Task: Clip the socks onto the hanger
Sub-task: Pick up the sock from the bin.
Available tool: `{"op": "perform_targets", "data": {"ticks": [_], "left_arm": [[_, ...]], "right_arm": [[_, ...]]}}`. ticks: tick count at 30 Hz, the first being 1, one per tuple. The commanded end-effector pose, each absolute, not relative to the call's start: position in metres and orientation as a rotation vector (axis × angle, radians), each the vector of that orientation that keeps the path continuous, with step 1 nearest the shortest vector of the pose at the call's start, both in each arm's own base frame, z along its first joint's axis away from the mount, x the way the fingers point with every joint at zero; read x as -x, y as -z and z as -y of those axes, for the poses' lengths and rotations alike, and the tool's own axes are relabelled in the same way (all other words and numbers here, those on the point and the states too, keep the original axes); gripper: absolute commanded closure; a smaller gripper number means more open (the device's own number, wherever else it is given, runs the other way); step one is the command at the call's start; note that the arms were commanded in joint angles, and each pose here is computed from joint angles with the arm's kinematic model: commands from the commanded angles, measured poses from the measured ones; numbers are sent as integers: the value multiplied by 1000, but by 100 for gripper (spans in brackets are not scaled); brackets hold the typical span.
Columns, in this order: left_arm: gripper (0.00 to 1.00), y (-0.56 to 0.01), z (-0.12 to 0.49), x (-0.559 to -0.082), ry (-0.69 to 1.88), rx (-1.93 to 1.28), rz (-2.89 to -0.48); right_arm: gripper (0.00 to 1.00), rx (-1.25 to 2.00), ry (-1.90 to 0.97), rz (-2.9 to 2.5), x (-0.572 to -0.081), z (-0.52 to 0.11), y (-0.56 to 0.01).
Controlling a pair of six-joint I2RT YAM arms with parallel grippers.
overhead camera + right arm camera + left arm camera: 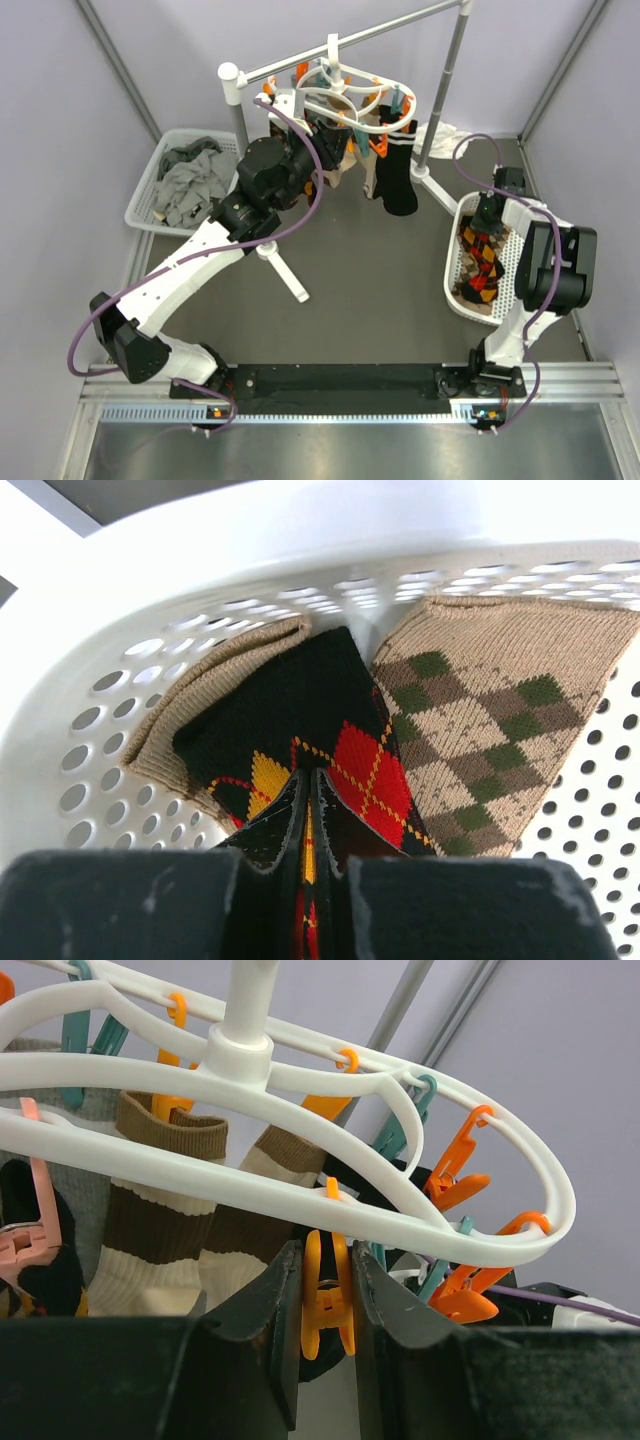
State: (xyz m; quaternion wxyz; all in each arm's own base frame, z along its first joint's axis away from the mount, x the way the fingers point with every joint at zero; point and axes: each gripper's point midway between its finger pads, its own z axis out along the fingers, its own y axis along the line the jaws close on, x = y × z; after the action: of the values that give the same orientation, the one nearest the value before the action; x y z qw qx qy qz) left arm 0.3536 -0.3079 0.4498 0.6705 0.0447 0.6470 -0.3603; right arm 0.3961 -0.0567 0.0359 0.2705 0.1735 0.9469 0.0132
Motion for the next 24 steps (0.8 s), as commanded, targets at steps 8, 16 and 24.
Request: {"op": "perform_targets", "data": {"ticks": [8, 16, 24], "left_arm": [[89, -460, 300, -344, 824, -98, -1447], [89, -460, 299, -342, 830, -95, -1449], [89, -459, 299, -342, 833, -94, -1453]], "right_arm": [[100, -474, -41, -2449, -384, 56, -94], [100, -560, -30, -2553, -341, 51, -74], [80, -495, -5, -2532, -350, 55, -70]]}}
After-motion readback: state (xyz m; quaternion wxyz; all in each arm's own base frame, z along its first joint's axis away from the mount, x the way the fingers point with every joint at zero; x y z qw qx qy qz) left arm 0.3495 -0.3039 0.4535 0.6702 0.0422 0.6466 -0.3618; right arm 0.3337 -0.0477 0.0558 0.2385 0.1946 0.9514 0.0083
